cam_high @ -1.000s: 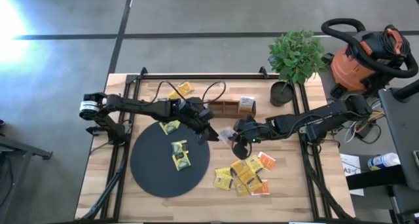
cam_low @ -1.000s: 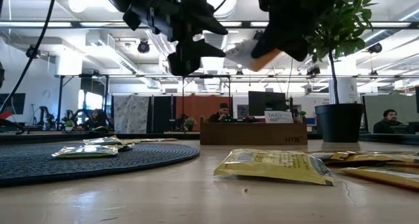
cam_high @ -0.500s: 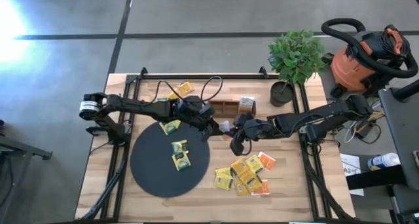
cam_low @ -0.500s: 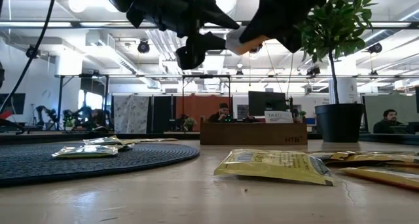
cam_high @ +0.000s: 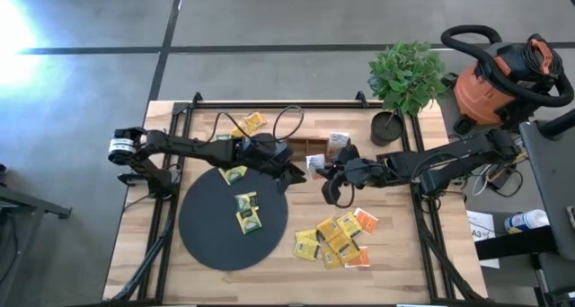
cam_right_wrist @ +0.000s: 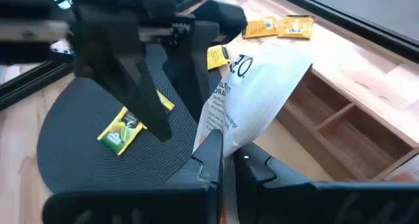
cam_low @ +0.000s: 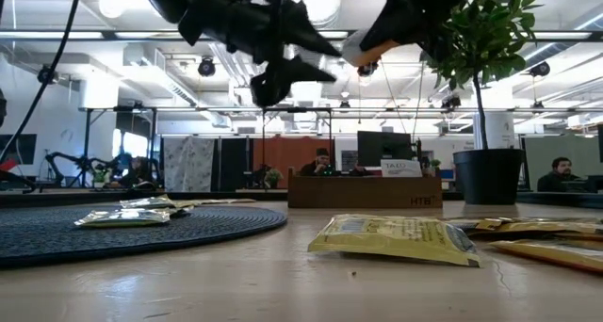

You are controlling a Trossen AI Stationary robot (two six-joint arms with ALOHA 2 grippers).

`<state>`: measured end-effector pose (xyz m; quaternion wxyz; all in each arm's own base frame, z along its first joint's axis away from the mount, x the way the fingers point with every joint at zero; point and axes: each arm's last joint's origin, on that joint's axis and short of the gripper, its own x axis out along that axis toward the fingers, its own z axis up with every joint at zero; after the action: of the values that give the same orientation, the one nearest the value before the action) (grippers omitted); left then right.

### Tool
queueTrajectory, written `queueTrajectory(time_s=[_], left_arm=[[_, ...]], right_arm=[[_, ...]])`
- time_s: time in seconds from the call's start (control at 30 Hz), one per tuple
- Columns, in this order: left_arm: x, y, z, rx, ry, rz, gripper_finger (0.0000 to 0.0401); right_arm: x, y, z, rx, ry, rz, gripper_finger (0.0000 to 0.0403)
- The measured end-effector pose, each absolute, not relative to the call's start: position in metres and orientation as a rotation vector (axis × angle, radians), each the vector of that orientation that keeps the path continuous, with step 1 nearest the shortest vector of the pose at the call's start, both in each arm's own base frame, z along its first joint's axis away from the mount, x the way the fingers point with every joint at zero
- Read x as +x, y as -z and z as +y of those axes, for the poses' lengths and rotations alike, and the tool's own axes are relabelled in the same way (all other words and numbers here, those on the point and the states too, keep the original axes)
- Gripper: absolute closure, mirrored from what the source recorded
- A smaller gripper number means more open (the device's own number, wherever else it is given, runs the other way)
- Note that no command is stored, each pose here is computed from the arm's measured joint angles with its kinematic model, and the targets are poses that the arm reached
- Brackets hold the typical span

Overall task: Pick & Place Tea
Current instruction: Put the top white tea bag into the right section of the wooden organizer

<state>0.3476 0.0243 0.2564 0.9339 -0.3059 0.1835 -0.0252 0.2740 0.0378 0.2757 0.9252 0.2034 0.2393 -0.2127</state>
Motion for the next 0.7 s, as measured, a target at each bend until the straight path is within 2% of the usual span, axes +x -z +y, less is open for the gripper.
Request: queueTrajectory(time_s=[0.7], left_arm=[[0.332, -0.248, 0.031, -0.788, 0.054, -0.04, 0.025]], right_arm=[[0.277, -0.285, 0.038, 0.446, 0.43, 0.393, 0.039]])
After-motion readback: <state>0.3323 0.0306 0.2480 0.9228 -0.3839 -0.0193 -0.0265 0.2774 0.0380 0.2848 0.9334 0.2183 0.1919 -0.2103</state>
